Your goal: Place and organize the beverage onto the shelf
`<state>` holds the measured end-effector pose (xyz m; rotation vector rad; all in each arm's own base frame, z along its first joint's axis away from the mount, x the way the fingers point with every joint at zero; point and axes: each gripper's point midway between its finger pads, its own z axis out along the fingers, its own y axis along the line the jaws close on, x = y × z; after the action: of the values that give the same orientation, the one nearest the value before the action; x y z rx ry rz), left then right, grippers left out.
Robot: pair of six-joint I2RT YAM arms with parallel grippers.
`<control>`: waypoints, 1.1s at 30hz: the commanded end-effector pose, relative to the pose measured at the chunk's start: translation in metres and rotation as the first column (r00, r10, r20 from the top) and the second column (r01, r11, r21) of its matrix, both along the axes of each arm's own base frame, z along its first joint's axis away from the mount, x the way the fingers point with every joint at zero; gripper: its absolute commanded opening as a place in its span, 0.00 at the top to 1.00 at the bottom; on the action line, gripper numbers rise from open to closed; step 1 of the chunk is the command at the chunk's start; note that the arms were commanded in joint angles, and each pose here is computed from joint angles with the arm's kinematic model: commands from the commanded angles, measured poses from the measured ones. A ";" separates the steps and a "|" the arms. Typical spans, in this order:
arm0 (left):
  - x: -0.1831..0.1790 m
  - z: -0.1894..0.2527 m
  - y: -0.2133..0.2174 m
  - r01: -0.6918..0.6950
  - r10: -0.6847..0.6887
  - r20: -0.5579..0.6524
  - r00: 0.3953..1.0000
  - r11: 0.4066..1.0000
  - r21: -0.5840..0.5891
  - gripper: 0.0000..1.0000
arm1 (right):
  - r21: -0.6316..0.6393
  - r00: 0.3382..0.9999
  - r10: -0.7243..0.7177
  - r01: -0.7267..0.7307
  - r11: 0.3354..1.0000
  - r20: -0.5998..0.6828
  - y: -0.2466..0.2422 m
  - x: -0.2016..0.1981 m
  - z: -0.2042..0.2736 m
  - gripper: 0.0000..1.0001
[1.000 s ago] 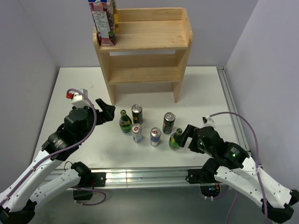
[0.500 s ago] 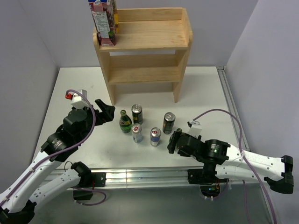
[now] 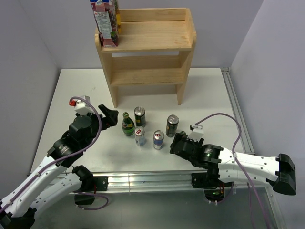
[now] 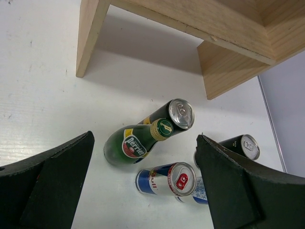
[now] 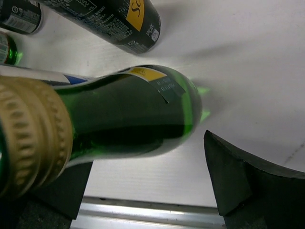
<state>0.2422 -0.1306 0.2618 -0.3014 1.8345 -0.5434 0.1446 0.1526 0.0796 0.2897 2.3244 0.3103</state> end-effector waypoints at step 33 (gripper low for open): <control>0.008 -0.014 -0.007 -0.001 0.011 0.107 0.994 0.995 -0.098 0.04 | -0.161 0.862 -0.139 0.245 0.956 0.488 0.006 0.041 -0.018 0.00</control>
<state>0.2482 -0.1336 0.2363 -0.3268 1.7520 -0.5917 0.1739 0.1566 0.0424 0.2816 1.9303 -0.0113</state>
